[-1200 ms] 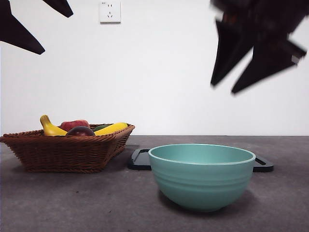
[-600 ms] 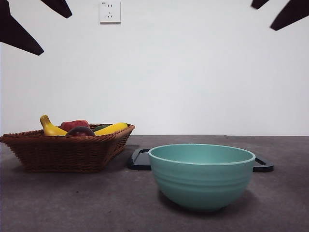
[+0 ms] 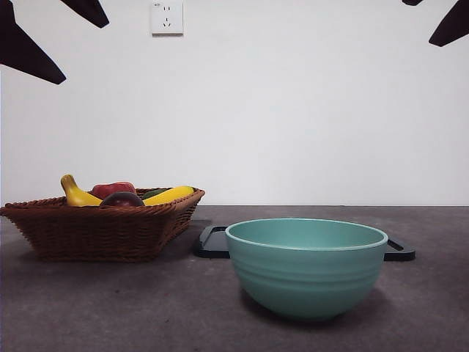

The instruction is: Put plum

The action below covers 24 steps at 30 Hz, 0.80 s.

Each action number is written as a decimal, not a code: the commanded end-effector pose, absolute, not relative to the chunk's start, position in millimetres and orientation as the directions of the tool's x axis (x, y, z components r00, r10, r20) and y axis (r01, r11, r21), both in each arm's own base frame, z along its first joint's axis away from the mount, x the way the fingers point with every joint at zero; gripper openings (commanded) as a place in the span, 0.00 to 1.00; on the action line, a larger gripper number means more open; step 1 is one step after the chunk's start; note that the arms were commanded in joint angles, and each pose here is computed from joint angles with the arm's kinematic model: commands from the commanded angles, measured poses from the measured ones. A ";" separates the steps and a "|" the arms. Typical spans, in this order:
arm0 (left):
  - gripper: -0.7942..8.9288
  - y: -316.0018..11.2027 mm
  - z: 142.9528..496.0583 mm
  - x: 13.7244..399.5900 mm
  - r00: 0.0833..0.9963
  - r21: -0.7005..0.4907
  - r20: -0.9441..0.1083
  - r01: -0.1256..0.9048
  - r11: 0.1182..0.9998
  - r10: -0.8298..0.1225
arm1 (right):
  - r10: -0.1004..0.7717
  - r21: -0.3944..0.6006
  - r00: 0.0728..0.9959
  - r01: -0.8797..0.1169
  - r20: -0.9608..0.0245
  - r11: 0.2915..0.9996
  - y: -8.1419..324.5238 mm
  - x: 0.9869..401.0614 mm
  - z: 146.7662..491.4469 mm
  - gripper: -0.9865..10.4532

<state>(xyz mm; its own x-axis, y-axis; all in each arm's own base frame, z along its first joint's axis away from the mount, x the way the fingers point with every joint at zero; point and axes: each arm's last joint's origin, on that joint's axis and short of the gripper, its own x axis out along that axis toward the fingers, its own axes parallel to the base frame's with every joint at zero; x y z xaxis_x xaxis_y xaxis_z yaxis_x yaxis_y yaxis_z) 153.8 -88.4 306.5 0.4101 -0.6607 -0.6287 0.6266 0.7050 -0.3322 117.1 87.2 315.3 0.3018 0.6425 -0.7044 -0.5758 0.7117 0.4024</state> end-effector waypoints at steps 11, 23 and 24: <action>0.26 -90.0 312.6 154.4 0.412 -0.323 -0.613 0.648 0.690 -0.674 | 0.651 0.379 0.304 -0.615 -0.695 0.691 88.8 117.3 320.4 0.19; 0.09 -90.0 312.6 154.4 0.412 -0.323 -0.613 0.648 0.690 -0.674 | 0.652 0.366 0.305 -0.630 -0.694 0.685 88.8 117.3 320.5 0.09; 0.09 -90.0 312.7 154.4 0.413 -0.323 -0.612 0.648 0.690 -0.674 | 0.652 0.366 0.304 -0.630 -0.694 0.684 88.8 117.3 320.5 0.09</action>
